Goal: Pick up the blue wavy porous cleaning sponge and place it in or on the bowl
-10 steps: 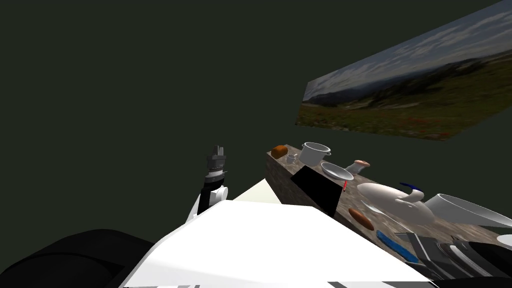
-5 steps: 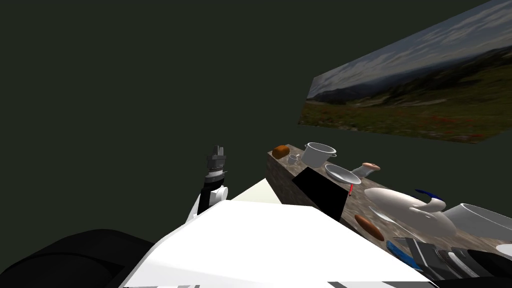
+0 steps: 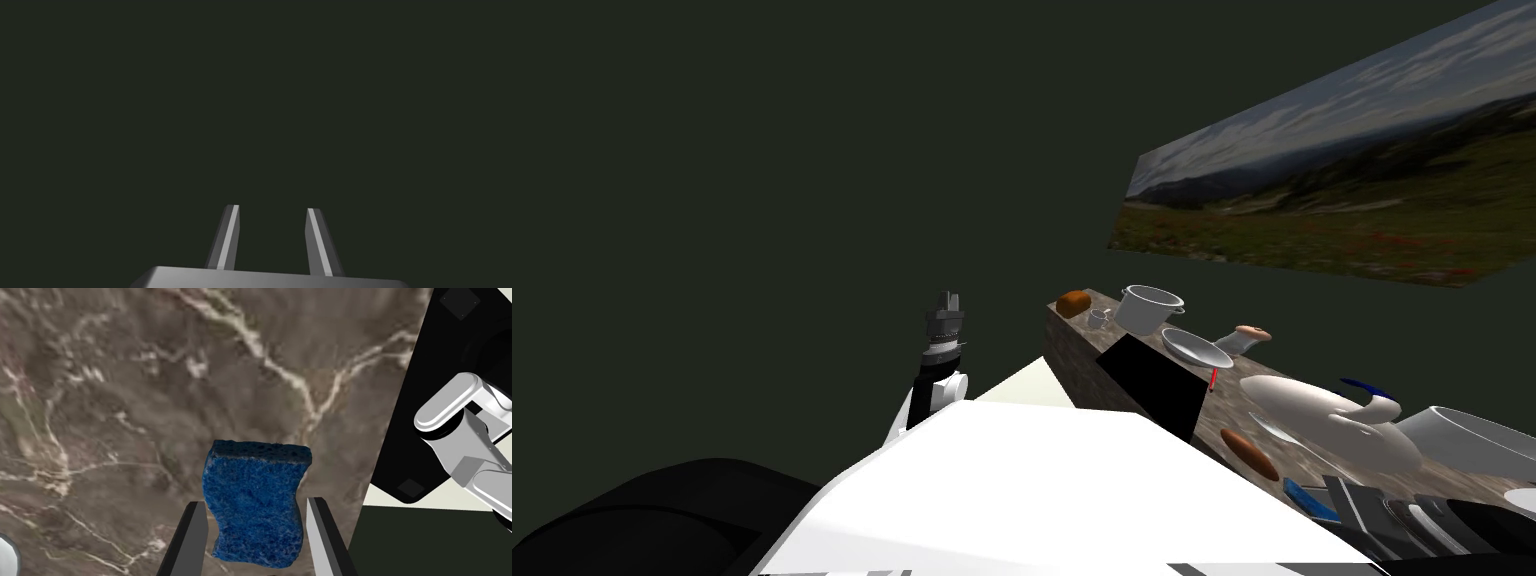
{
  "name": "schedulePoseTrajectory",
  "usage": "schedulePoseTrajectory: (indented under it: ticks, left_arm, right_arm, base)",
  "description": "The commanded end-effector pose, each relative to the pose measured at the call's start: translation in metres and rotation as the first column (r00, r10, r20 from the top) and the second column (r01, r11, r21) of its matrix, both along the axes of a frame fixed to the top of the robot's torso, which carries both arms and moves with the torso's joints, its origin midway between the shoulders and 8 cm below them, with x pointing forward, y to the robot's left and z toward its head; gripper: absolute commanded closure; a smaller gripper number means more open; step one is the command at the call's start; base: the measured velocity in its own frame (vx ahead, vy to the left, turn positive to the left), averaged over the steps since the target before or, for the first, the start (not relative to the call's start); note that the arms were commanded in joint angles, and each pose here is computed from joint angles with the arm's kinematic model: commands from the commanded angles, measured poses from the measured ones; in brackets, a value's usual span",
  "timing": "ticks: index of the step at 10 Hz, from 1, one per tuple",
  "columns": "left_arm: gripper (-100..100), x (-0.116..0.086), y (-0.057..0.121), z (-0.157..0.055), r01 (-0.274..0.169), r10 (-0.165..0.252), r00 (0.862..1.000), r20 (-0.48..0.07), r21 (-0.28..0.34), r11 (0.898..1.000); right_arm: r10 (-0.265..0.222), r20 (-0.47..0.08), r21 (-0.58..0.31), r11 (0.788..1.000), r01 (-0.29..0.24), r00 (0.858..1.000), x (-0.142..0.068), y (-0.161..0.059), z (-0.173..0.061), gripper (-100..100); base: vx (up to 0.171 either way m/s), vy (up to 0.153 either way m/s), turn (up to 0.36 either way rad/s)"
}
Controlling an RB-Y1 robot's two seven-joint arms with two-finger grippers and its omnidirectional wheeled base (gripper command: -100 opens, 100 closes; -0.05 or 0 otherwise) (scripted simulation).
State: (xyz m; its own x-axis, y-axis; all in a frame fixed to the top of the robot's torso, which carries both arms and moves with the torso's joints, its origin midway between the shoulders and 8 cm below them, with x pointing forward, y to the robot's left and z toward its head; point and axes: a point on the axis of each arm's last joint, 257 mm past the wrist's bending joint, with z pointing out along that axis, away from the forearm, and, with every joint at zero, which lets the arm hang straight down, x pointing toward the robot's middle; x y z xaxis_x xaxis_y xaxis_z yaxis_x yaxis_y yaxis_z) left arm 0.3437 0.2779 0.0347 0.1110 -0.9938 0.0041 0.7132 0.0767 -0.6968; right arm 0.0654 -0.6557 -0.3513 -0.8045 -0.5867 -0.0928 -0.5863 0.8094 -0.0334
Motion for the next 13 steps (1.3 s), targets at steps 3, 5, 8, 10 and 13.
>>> schedulePoseTrajectory:
  ticks: [3,5,8,10,13]
  left_arm:
    - [0,0.000,0.000,0.000,0.000,0.000,1.000,0.000,0.000,1.000]
    - [0,0.000,0.000,0.000,0.000,0.000,1.000,0.000,0.000,1.000]
    - [0,0.000,0.000,0.000,0.000,0.000,1.000,0.000,0.000,1.000]
    - [0,0.000,0.000,0.000,0.000,0.000,1.000,0.000,0.000,1.000]
    - [0,0.000,0.000,0.000,0.000,0.000,1.000,0.000,0.000,1.000]
  right_arm:
    - [0.019,-0.006,-0.006,1.000,-0.019,1.000,0.012,-0.006,0.021,100]
    - [0.016,-0.004,-0.007,1.000,-0.016,1.000,0.007,-0.007,0.018,0]
    - [-0.011,0.013,-0.053,0.999,0.012,1.000,0.025,-0.028,0.041,100]
    - [-0.039,0.043,-0.111,0.993,0.044,0.998,0.048,-0.052,0.073,100]
    - [-0.055,0.062,-0.141,0.988,0.063,0.997,0.062,-0.064,0.093,100]
  base:
    - [-0.003,0.014,-0.073]
    - [-0.002,0.006,-0.010]
    - [-0.062,0.039,0.008]
    - [-0.053,0.014,0.036]
    - [-0.029,-0.019,0.049]
